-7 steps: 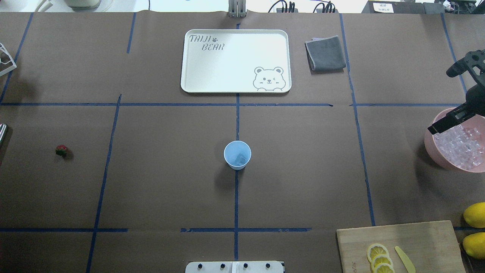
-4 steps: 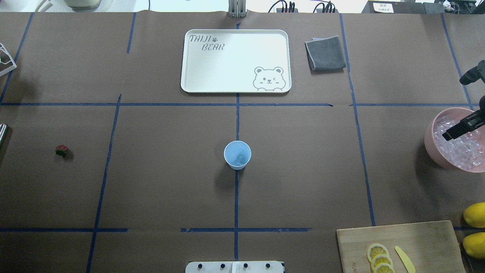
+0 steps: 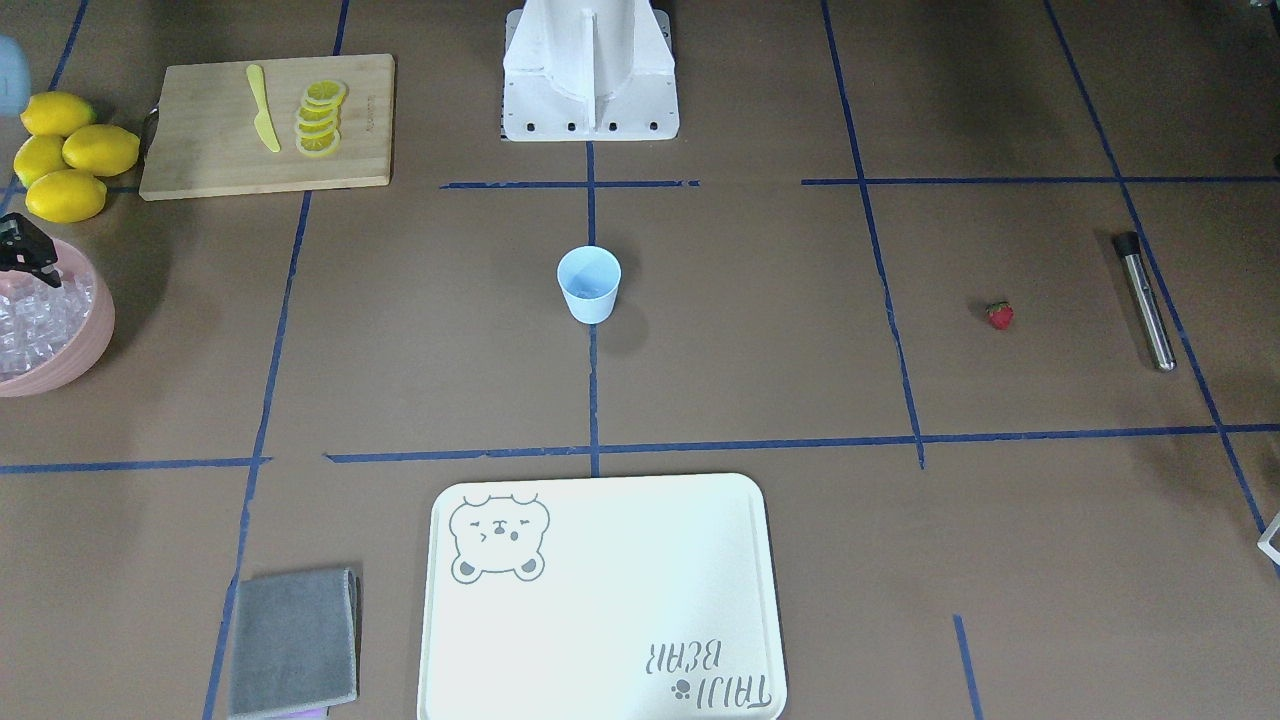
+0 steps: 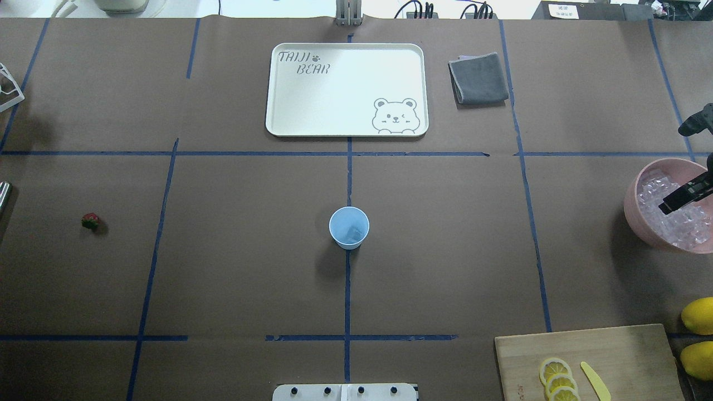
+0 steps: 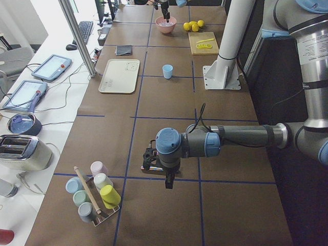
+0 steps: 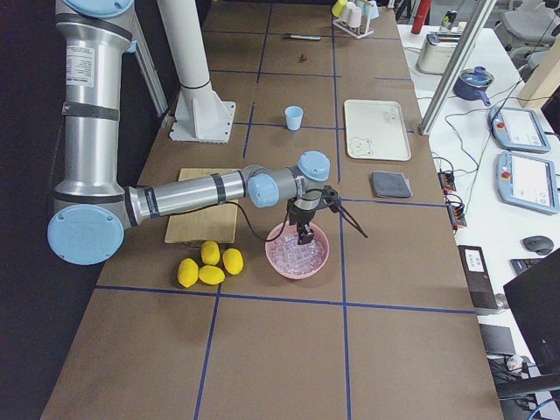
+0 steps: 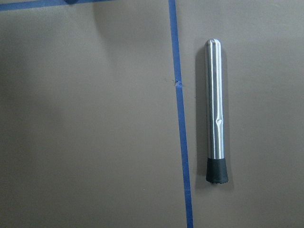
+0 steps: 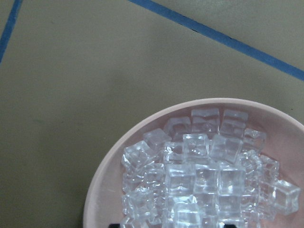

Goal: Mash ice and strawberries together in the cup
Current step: 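Lower the right gripper into the bowl and grasp another ice cube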

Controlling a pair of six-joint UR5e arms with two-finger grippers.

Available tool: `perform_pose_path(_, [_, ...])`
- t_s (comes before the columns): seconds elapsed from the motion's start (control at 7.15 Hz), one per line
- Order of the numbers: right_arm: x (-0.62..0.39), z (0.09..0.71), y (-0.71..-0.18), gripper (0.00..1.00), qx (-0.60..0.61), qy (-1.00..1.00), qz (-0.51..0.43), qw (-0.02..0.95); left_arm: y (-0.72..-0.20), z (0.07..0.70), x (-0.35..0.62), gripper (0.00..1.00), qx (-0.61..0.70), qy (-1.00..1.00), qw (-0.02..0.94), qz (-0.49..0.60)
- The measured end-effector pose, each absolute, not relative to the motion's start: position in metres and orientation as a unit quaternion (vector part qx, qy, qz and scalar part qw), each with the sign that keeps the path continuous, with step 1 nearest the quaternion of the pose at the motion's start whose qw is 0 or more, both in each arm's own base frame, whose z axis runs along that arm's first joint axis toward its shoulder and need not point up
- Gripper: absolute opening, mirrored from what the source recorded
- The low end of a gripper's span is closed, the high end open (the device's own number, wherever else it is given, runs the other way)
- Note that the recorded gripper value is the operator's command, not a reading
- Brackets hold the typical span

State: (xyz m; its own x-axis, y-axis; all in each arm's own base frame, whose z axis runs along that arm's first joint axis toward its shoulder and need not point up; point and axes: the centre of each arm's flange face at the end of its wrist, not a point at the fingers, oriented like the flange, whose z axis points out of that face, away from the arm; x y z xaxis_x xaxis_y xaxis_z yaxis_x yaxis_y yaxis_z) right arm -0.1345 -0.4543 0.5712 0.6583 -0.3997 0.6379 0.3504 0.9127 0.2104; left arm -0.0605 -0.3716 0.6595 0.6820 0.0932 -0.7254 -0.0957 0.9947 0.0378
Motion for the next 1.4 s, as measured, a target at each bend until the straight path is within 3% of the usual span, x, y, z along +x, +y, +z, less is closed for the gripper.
perform_pose_path(1.4, [-0.140,0.597,-0.457,0.60,0.039,-0.372,-0.207,0.904,-0.371,0.659,-0.061,1.00,-0.002,0.395,0.917,0.051])
